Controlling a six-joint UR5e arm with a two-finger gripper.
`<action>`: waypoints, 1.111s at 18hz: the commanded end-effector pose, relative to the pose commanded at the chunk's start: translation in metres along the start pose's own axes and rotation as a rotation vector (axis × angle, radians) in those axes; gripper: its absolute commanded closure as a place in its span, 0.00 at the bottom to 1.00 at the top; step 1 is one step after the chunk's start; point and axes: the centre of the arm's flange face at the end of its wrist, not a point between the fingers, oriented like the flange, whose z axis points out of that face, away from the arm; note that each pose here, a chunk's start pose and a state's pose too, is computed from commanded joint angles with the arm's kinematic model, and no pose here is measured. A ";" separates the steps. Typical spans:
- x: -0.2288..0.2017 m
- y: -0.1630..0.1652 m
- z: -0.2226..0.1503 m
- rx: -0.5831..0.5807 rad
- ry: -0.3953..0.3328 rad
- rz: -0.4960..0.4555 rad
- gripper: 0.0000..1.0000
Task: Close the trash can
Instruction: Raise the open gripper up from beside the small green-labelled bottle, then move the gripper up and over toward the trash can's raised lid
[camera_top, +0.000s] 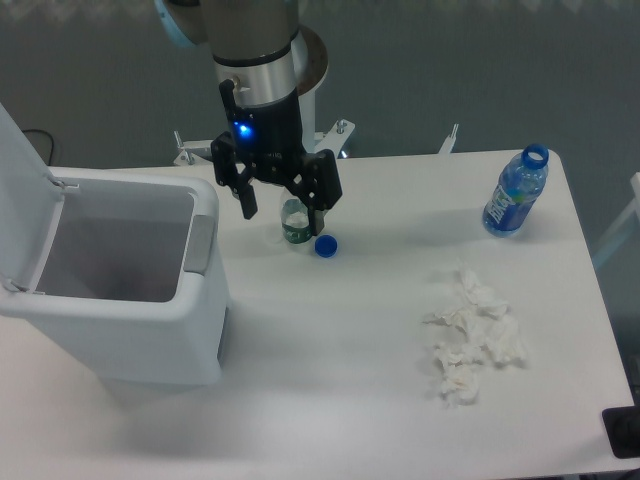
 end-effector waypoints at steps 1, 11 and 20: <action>0.000 0.001 -0.002 -0.001 -0.003 0.000 0.00; 0.004 0.000 -0.037 0.066 -0.059 0.000 0.00; 0.058 -0.002 -0.087 0.137 -0.067 0.065 0.00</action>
